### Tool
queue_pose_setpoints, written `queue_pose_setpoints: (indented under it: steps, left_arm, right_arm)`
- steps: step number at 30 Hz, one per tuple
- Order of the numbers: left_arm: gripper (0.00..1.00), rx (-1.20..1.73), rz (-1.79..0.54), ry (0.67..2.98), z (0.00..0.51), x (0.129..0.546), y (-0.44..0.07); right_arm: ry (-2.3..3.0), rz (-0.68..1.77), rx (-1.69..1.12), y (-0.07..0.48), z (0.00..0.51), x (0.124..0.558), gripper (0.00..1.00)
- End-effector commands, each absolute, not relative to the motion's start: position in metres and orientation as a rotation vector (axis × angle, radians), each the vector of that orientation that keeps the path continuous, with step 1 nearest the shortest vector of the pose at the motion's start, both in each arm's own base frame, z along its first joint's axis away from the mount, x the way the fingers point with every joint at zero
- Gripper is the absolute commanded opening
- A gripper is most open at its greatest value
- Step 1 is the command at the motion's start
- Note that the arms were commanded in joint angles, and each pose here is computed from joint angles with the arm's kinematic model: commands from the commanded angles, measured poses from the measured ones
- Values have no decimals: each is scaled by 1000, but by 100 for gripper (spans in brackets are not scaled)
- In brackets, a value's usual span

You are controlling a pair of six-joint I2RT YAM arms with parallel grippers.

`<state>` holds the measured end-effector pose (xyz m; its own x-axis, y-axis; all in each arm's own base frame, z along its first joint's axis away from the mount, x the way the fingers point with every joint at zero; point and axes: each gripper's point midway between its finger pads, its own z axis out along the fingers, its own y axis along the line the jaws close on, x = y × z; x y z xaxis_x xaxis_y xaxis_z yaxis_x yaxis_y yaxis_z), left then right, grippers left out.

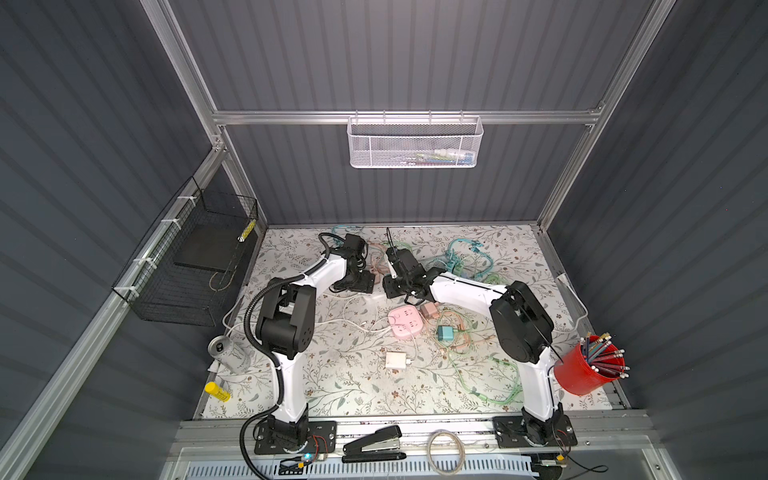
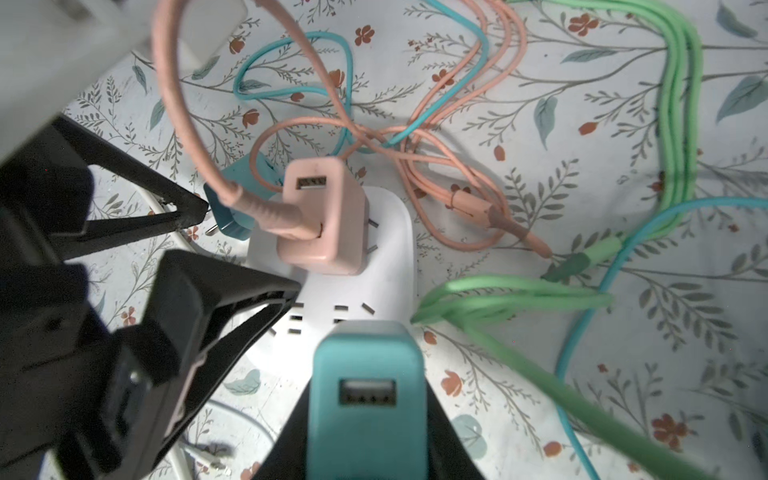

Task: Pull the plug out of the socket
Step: 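Lift the teal adapter away from the socket with the right gripper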

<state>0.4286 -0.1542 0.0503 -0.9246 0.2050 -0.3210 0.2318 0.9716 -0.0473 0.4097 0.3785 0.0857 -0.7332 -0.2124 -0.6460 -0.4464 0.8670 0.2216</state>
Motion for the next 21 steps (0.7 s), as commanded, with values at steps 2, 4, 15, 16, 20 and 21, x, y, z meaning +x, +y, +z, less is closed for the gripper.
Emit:
queue_pose_setpoints:
  steps: [2, 4, 15, 16, 20, 21]
  left_arm:
    - [88, 339, 104, 2976, 7, 391, -117]
    - [88, 336, 98, 2964, 10, 393, -117]
    - [88, 315, 37, 2894, 30, 403, -125]
    - [88, 311, 27, 2879, 34, 405, -126]
    - [88, 309, 10, 2824, 51, 412, -129]
    - [88, 311, 16, 2841, 45, 403, -126]
  right_arm:
    - [2357, 525, -466, 374, 106, 412, 0]
    - [2369, 536, -441, 367, 104, 413, 0]
    - [2473, 596, -427, 346, 87, 408, 3]
    - [2489, 614, -430, 347, 83, 406, 3]
    - [2527, 654, -445, 352, 74, 401, 5]
    - [2534, 663, -446, 353, 73, 400, 5]
